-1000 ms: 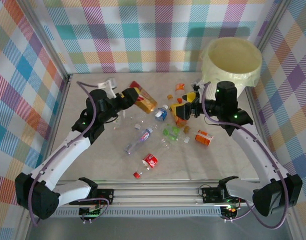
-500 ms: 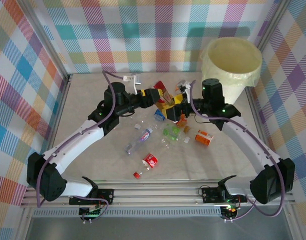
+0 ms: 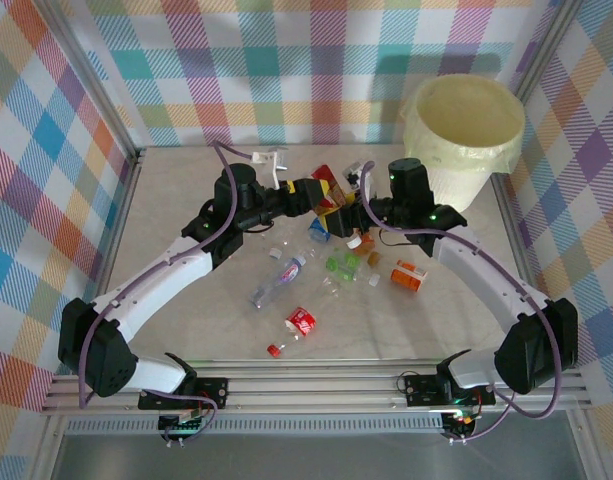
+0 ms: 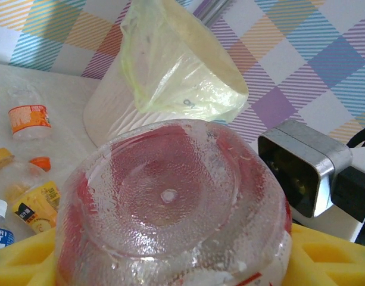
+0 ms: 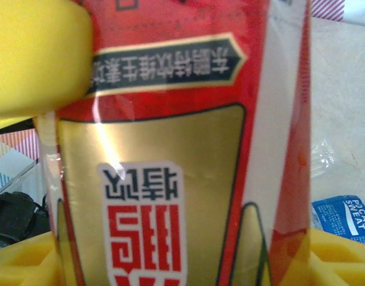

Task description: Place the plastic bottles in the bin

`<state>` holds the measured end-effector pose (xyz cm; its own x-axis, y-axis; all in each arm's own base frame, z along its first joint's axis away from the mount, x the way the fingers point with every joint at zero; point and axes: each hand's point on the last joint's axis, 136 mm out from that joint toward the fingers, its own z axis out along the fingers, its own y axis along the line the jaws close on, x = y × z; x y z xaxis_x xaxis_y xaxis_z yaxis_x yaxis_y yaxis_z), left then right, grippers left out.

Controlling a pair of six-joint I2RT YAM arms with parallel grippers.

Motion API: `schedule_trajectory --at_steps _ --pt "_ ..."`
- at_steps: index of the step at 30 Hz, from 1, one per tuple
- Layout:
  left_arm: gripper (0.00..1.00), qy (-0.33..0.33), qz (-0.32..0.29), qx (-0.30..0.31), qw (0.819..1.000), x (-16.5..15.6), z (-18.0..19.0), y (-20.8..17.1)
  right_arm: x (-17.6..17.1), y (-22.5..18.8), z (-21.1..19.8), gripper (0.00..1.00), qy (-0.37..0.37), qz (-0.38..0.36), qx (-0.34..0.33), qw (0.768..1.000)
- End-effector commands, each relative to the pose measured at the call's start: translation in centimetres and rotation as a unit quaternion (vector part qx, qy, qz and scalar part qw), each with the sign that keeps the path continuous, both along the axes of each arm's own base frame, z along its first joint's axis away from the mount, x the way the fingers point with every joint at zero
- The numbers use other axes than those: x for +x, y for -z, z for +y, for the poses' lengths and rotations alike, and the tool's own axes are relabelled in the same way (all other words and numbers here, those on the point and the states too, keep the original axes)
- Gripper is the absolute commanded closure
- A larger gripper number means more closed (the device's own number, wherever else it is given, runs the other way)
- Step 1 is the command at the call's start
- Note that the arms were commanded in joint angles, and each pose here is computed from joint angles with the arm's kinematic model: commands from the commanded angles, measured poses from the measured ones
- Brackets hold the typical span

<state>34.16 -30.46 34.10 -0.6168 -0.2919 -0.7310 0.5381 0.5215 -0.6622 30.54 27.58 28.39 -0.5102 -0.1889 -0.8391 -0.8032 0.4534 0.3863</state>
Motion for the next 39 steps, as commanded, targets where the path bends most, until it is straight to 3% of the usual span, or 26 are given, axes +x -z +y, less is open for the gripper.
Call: schedule_trajectory --at_steps 1,16,18,20,22,26,32,39 --pt "0.45 0.007 -0.038 -0.012 0.999 -0.5 -0.3 -2.7 -0.6 -2.1 -0.1 0.4 -0.007 -0.02 0.012 1.0" --pt "0.3 -0.059 -0.013 0.029 0.998 0.8 1.6 -1.6 0.2 -2.0 -1.5 0.64 0.019 -0.058 -0.018 0.998" --pt "0.2 -0.076 -0.008 0.041 0.996 1.0 2.2 -1.5 0.8 -1.9 -2.0 0.65 0.033 -0.06 -0.024 0.997" --pt "0.0 -0.101 -0.002 0.057 0.993 1.3 3.1 -1.3 1.5 -2.0 -2.7 0.65 0.051 -0.065 -0.032 0.996" --pt "0.0 -0.127 0.003 0.081 0.989 1.2 4.4 -1.2 2.5 -2.2 -4.0 0.66 0.081 -0.072 -0.045 0.993" --pt "0.0 -0.205 0.001 0.11 0.973 0.8 8.2 -1.7 4.9 -3.3 -7.3 0.67 0.144 -0.082 -0.064 0.984" --pt "0.0 -0.361 0.029 0.173 0.916 -0.3 15.8 0.6 9.6 -8.1 -13.7 0.68 0.253 -0.099 -0.043 0.962" --pt "0.0 -0.403 0.032 0.206 0.891 -1.8 18.8 3.0 15.9 -12.0 -20.8 0.68 0.361 -0.109 -0.041 0.925"
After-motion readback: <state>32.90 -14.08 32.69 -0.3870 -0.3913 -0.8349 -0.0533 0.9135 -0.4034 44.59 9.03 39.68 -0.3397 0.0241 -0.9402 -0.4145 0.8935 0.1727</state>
